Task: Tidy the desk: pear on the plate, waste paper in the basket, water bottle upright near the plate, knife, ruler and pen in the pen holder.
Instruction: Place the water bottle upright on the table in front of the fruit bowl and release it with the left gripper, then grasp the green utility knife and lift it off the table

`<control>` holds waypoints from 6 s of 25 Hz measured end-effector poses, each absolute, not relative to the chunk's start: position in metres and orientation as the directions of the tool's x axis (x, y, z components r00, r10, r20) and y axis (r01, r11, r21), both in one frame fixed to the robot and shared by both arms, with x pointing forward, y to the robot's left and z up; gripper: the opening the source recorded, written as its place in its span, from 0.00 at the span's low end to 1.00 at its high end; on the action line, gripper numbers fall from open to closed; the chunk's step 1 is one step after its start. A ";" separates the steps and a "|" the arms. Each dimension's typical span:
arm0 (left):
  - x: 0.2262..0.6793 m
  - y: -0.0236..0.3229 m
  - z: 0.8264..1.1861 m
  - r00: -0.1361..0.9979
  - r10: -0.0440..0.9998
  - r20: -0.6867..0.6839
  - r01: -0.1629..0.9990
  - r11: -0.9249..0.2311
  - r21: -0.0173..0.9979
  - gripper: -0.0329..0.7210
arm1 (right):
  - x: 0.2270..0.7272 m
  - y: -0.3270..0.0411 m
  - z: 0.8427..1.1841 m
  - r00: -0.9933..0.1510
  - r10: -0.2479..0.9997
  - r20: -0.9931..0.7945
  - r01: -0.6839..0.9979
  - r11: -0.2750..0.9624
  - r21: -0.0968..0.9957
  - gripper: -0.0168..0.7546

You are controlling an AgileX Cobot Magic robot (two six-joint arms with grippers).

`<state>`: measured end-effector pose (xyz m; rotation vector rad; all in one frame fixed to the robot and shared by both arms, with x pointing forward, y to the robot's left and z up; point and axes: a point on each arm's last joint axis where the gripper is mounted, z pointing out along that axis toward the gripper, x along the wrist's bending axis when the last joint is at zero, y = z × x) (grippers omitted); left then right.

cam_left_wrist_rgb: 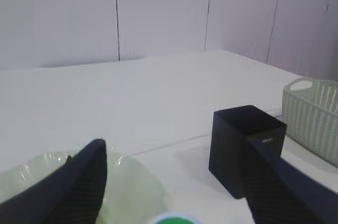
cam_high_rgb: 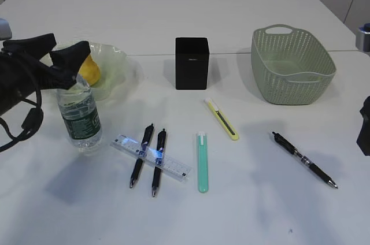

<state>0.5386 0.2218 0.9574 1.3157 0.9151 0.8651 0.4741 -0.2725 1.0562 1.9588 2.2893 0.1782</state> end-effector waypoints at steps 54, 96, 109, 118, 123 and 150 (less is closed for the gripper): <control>0.465 0.320 1.043 -0.170 0.980 -0.109 0.920 0.197 0.338 0.73 | 0.479 -0.274 1.059 -0.162 0.986 -0.039 0.963 0.166 0.214 0.72; 0.456 0.312 1.061 -0.176 0.964 -0.199 0.880 0.244 0.408 0.73 | 0.626 -0.078 0.954 0.015 1.000 0.016 1.000 -0.015 0.028 0.60; 0.456 0.312 1.061 -0.177 0.963 -0.202 0.879 0.247 0.409 0.73 | 0.633 -0.075 0.933 0.045 0.999 -0.001 0.999 -0.045 -0.002 0.60; 0.457 0.312 1.061 -0.176 0.963 -0.203 0.874 0.248 0.418 0.73 | 0.636 -0.073 0.926 0.045 0.999 -0.004 0.999 -0.045 -0.007 0.60; 0.457 0.312 1.061 -0.176 0.963 -0.203 0.872 0.248 0.421 0.73 | 0.637 -0.073 0.919 0.044 0.999 -0.016 0.999 -0.044 -0.014 0.60; 0.457 0.312 1.061 -0.177 0.962 -0.207 0.872 0.251 0.420 0.73 | 0.641 -0.072 0.904 0.039 0.999 -0.025 0.999 -0.039 0.000 0.60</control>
